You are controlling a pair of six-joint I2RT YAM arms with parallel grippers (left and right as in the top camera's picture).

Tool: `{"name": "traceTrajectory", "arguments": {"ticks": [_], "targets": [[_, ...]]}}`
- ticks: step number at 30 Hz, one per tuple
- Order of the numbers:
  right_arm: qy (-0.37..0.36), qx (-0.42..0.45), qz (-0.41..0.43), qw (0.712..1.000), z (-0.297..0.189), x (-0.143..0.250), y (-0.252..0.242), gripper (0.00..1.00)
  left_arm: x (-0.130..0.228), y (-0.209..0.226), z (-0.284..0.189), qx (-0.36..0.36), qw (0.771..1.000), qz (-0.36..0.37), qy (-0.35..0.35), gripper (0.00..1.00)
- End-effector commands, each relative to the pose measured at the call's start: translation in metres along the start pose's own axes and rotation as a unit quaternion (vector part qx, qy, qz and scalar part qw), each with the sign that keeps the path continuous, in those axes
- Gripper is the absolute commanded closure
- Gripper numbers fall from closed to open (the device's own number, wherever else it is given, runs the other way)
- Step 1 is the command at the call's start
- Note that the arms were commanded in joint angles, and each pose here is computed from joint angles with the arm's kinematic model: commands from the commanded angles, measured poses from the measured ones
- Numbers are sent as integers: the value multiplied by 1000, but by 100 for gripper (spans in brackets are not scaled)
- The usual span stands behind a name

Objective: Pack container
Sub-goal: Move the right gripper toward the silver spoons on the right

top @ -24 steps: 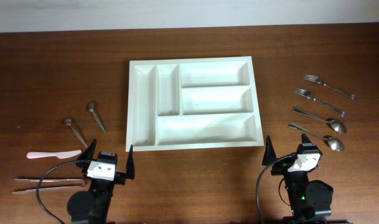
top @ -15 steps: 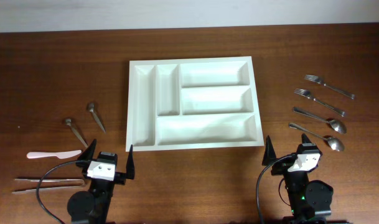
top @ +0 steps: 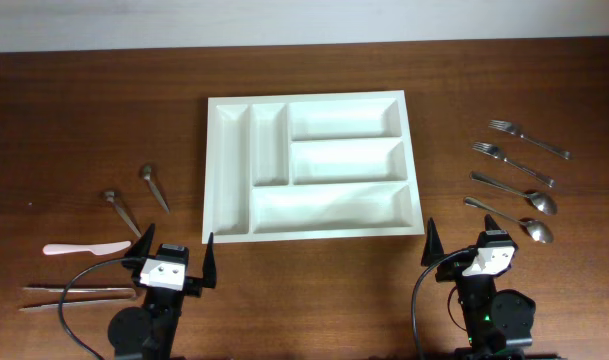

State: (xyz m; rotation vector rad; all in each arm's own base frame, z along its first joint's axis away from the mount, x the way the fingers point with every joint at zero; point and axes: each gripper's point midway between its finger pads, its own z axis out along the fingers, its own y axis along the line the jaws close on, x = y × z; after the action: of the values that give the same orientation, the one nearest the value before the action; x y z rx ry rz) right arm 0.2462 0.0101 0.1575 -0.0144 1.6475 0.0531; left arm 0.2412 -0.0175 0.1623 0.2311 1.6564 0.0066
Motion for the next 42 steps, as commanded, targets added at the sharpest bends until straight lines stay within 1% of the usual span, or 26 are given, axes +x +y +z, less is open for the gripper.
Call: {"name": "traceTrajectory", "arguments": {"ticks": [1, 37, 42], "targets": [[1, -3, 0, 1000, 0, 2, 2, 1, 3, 2, 0, -6, 1000, 4, 1, 1], [1, 6, 0, 1000, 0, 2, -1, 1, 3, 2, 0, -6, 1000, 4, 1, 1], [-7, -21, 70, 997, -1, -6, 8, 1, 3, 2, 0, -6, 1000, 4, 1, 1]]}}
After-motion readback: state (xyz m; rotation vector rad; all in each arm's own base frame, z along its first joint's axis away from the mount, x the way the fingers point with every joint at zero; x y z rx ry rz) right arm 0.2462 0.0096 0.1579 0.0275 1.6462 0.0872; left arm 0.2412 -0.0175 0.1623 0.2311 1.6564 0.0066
